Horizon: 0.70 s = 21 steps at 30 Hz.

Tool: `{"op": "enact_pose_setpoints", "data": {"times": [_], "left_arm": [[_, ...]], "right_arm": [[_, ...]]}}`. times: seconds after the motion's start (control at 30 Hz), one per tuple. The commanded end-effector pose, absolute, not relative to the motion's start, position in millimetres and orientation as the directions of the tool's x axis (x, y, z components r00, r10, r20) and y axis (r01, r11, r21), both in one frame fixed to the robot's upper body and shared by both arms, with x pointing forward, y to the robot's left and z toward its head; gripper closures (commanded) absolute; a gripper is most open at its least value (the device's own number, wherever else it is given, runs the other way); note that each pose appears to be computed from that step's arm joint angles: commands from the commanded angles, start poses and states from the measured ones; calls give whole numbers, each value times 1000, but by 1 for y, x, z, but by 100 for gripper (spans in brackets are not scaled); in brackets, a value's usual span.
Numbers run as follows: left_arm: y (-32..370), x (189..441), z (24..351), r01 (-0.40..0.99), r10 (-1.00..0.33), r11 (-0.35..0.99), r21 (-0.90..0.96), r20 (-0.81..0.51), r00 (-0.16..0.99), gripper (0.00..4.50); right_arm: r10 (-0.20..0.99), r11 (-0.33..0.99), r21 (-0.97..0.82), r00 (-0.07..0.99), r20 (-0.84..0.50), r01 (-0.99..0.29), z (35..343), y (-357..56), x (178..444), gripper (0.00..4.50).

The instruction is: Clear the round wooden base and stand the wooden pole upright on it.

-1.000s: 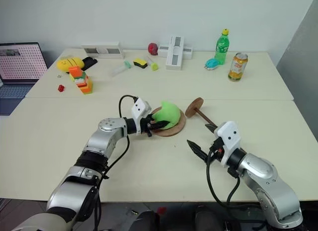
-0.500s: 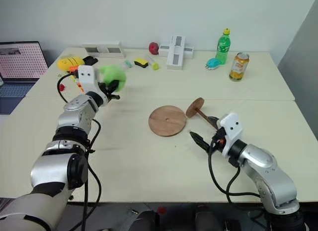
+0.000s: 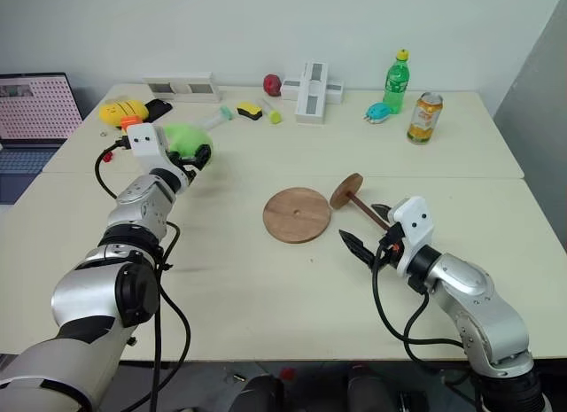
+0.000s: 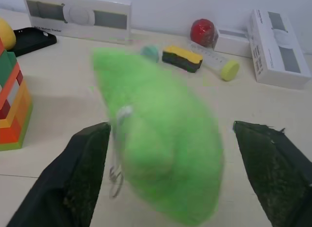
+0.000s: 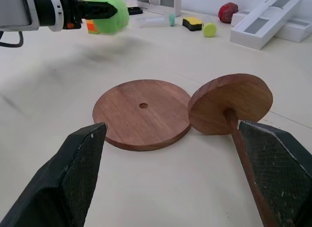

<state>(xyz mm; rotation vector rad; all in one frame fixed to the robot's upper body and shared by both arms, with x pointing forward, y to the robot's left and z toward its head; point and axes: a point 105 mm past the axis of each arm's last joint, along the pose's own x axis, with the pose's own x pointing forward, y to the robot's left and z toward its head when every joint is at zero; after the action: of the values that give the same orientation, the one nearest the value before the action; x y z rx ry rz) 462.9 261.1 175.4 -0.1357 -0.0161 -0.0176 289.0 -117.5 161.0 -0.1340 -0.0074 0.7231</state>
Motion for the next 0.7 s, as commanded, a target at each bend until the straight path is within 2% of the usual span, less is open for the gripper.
{"op": "enact_pose_setpoints", "data": {"times": [0.03,0.2,0.43,0.47,0.53,0.57,0.63,0.7], "left_arm": [[273,462,199,6,6,992,-126,92,996,4],[283,459,204,-25,37,993,-117,107,994,4],[277,455,232,83,-71,995,-57,184,980,4],[272,453,235,125,-115,991,-41,185,976,4],[240,439,239,360,-373,927,108,143,917,4],[218,425,237,498,-519,848,183,94,849,4],[188,398,229,669,-690,701,249,-2,724,4],[165,373,223,776,-790,572,267,-76,609,4]], "right_arm": [[671,734,-152,742,6,-662,175,-115,288,0],[675,729,-152,738,3,-667,175,-115,289,0],[674,728,-160,739,-12,-667,174,-118,288,0],[672,729,-164,741,-18,-665,174,-120,288,0],[653,727,-205,752,-85,-655,178,-129,296,0],[647,719,-234,753,-122,-655,183,-133,302,0],[626,709,-263,755,-193,-655,191,-141,313,0],[613,694,-267,743,-268,-669,198,-148,325,0]]}}
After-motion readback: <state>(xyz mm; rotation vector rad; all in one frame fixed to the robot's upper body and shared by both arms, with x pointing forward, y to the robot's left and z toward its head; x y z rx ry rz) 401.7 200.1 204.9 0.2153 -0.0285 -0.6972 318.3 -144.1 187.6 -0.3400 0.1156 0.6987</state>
